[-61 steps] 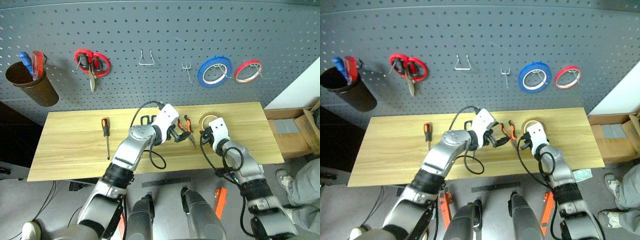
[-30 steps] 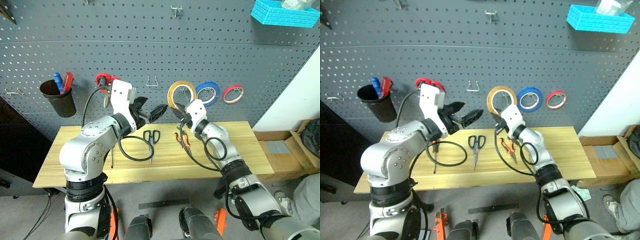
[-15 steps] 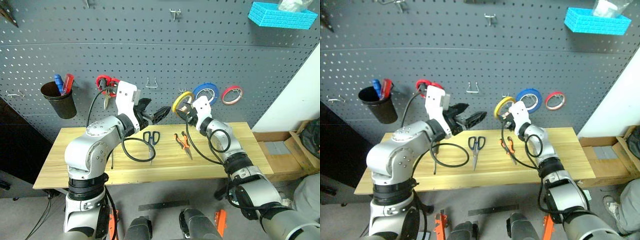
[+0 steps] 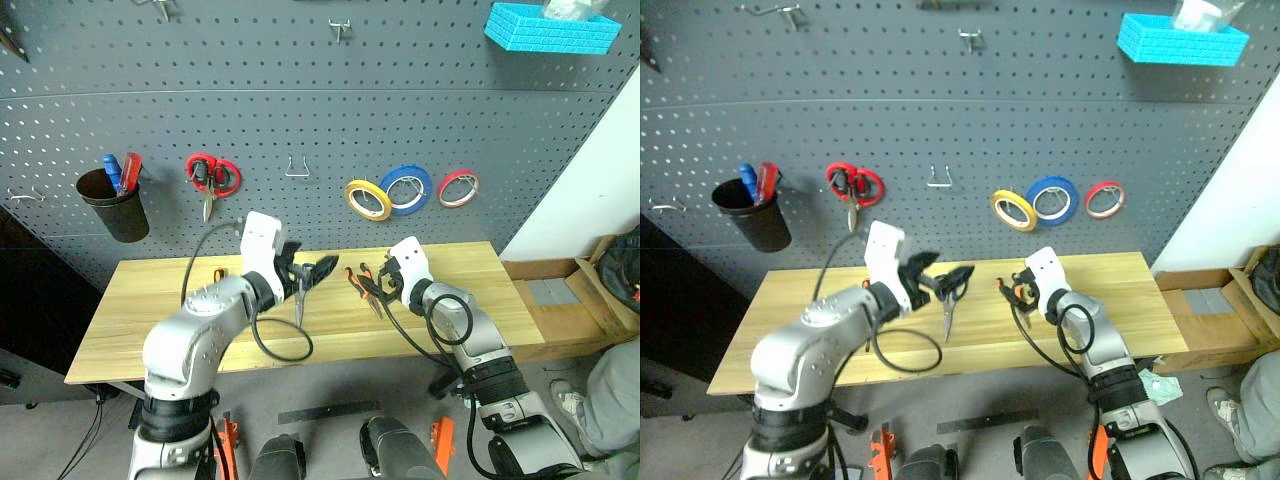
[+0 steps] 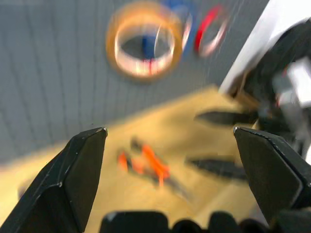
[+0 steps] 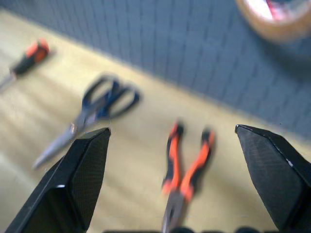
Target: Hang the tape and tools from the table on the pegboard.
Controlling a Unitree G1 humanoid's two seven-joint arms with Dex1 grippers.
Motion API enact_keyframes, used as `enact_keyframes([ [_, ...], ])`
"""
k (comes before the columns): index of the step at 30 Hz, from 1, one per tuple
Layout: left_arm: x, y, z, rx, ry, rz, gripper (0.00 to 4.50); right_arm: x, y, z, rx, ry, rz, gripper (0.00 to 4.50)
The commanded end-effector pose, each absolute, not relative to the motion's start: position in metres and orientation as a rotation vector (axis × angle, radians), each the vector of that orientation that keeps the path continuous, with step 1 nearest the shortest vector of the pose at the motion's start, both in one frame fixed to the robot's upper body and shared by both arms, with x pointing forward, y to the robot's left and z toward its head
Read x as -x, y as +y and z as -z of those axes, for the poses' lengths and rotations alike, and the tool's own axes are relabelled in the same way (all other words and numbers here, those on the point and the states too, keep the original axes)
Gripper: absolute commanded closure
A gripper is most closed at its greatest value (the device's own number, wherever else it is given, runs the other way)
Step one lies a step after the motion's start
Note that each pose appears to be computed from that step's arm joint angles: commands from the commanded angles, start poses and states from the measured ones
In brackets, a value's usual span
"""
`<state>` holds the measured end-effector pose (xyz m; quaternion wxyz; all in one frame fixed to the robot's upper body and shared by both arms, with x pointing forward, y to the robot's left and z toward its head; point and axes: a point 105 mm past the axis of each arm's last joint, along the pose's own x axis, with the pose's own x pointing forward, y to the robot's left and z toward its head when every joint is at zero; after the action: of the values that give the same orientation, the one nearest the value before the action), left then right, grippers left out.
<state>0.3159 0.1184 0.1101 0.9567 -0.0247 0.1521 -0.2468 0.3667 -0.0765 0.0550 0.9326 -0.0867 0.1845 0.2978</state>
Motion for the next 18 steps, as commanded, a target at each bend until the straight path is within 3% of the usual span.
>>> enact_keyframes([
  [1,-0.315,0.123,-0.099,-0.022,0.296,0.436,0.0,-0.374,-0.066,-0.065,0.131,0.45,-0.586,0.05],
  [5,-0.319,0.118,-0.087,-0.045,0.317,0.435,0.0,-0.386,-0.056,-0.061,0.102,0.526,-0.561,0.05],
  [10,-0.333,0.108,-0.096,-0.087,0.285,0.461,0.0,-0.404,-0.054,-0.063,0.029,0.561,-0.483,0.05],
  [18,-0.334,0.108,-0.101,-0.071,0.281,0.469,0.0,-0.429,-0.074,-0.076,0.031,0.502,-0.344,0.05],
])
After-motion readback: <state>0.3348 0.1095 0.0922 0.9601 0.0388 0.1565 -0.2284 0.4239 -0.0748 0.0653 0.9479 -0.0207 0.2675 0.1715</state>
